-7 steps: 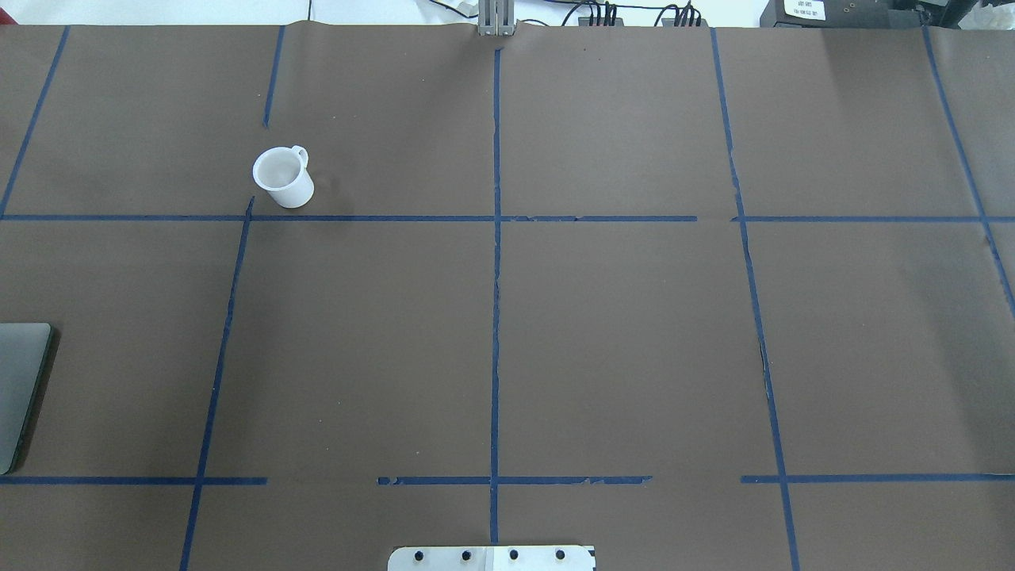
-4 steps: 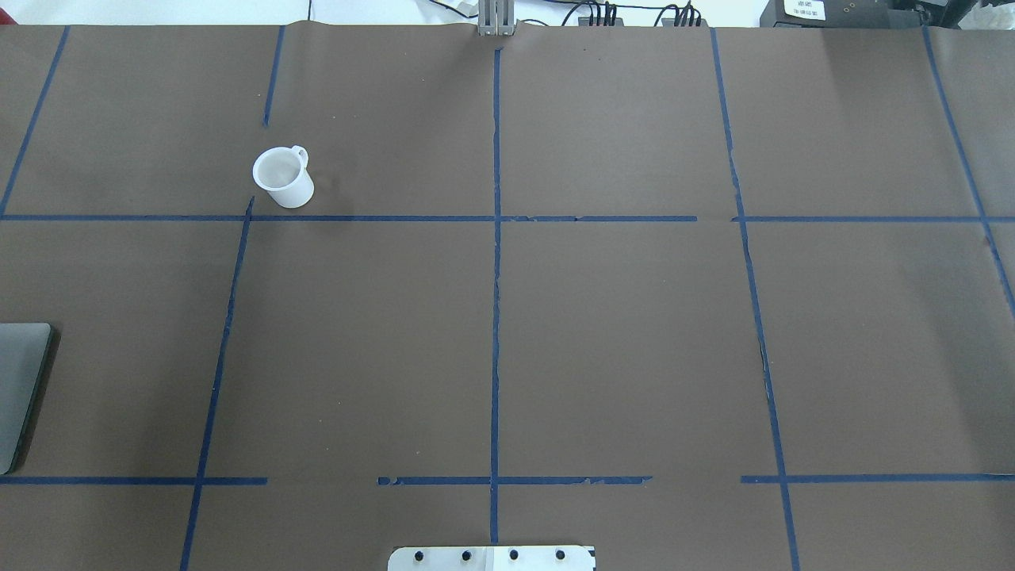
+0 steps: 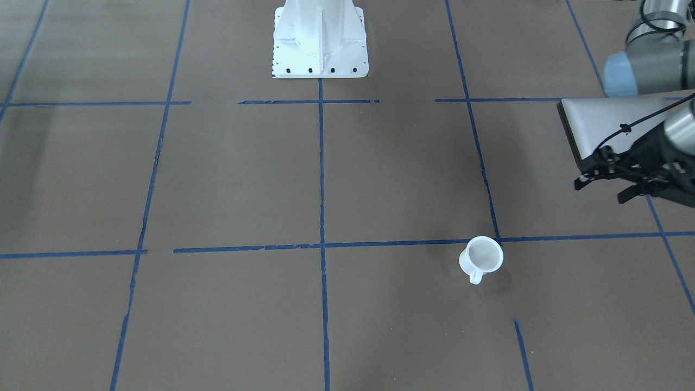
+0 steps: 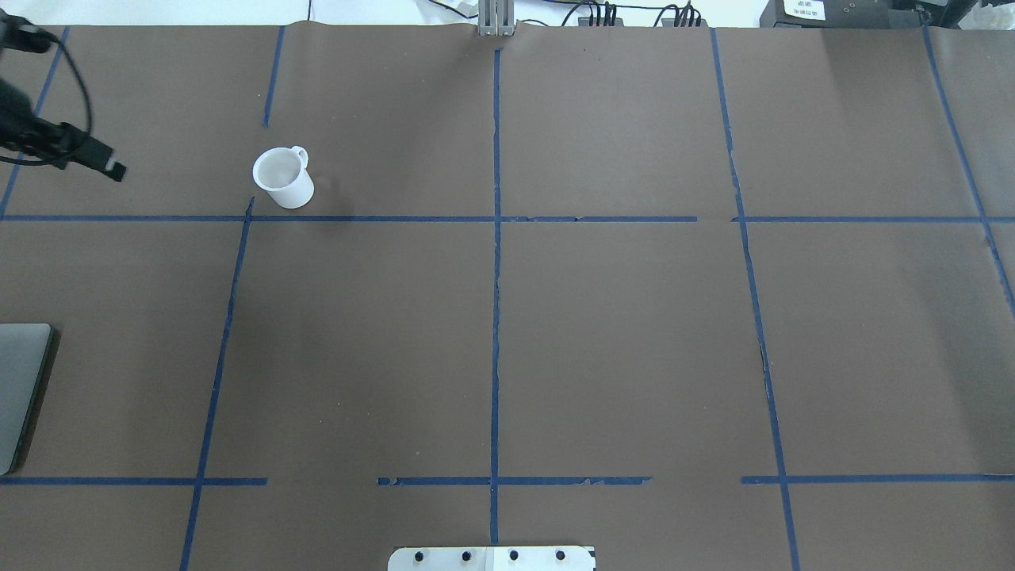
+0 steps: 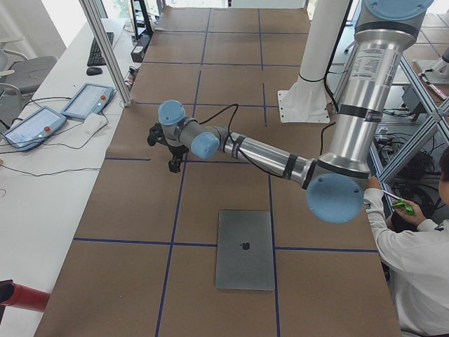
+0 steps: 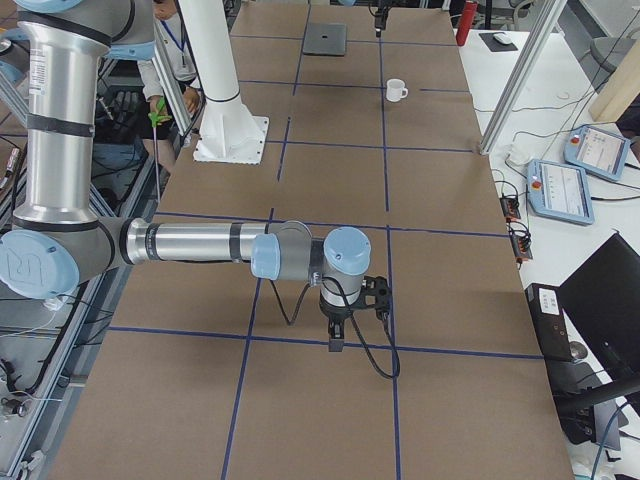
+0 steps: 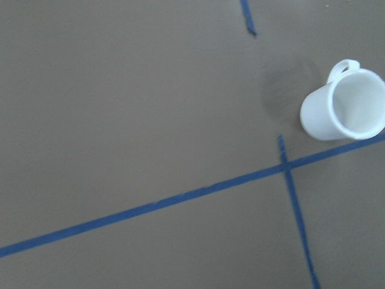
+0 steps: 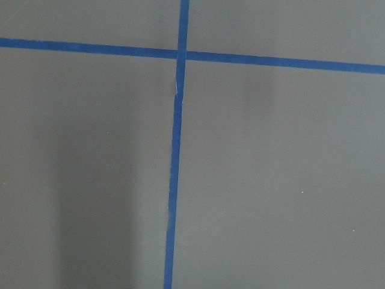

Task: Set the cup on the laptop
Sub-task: 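Reach the left gripper down to the white cup and grasp it, then lift the white cup with the left gripper and carry it toward the laptop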

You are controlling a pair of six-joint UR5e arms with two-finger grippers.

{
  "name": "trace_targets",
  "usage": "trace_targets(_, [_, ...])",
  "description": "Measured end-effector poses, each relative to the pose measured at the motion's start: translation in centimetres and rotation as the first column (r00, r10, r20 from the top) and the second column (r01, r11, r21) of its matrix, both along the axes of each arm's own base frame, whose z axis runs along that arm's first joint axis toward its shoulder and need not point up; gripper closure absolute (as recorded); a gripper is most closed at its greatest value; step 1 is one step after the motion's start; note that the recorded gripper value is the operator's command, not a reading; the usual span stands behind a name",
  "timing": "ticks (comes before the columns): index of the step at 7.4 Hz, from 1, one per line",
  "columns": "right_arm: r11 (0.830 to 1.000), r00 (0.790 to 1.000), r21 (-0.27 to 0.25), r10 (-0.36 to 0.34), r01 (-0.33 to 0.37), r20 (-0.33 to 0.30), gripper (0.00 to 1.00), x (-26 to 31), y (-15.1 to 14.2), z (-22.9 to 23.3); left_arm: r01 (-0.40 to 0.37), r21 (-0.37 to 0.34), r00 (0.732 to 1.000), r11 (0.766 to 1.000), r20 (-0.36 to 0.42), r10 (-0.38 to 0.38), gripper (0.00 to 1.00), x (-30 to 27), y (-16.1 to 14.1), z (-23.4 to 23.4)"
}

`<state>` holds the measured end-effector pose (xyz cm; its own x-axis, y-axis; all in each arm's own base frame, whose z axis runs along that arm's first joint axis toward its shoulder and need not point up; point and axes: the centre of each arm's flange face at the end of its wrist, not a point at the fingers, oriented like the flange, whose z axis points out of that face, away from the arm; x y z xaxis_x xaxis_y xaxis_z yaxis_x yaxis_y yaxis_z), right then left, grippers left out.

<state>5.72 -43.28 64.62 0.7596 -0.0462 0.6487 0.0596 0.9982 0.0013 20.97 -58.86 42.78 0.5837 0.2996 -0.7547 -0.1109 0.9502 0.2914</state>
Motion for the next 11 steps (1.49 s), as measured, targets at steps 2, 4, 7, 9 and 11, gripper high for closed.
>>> trace_targets(2, [1.0,1.0,-0.001,0.0,0.0,0.0,0.0,0.0,0.0,0.0,-0.012,0.002,1.0,1.0,0.027,0.012,0.01,9.8,-4.3,-5.0])
trace_targets(4, [1.0,1.0,-0.001,0.0,0.0,0.0,0.0,0.0,0.0,0.0,0.001,-0.01,0.999,1.0,0.055,0.0,0.01,14.3,-7.0,-7.2])
trace_targets(7, [1.0,1.0,-0.001,0.0,0.0,0.0,0.0,0.0,0.0,0.0,0.036,0.008,0.994,0.999,0.103,-0.036,0.01,17.4,-10.9,-7.5])
trace_targets(9, [1.0,1.0,0.0,0.0,0.0,0.0,0.0,0.0,0.0,0.0,0.043,0.023,0.991,0.999,0.129,-0.046,0.26,20.1,-11.2,-5.7])
trace_targets(11, [1.0,1.0,-0.001,0.0,0.0,-0.001,0.0,0.0,0.0,0.0,0.035,0.021,0.988,0.999,0.147,-0.037,1.0,21.9,-10.5,-4.4])
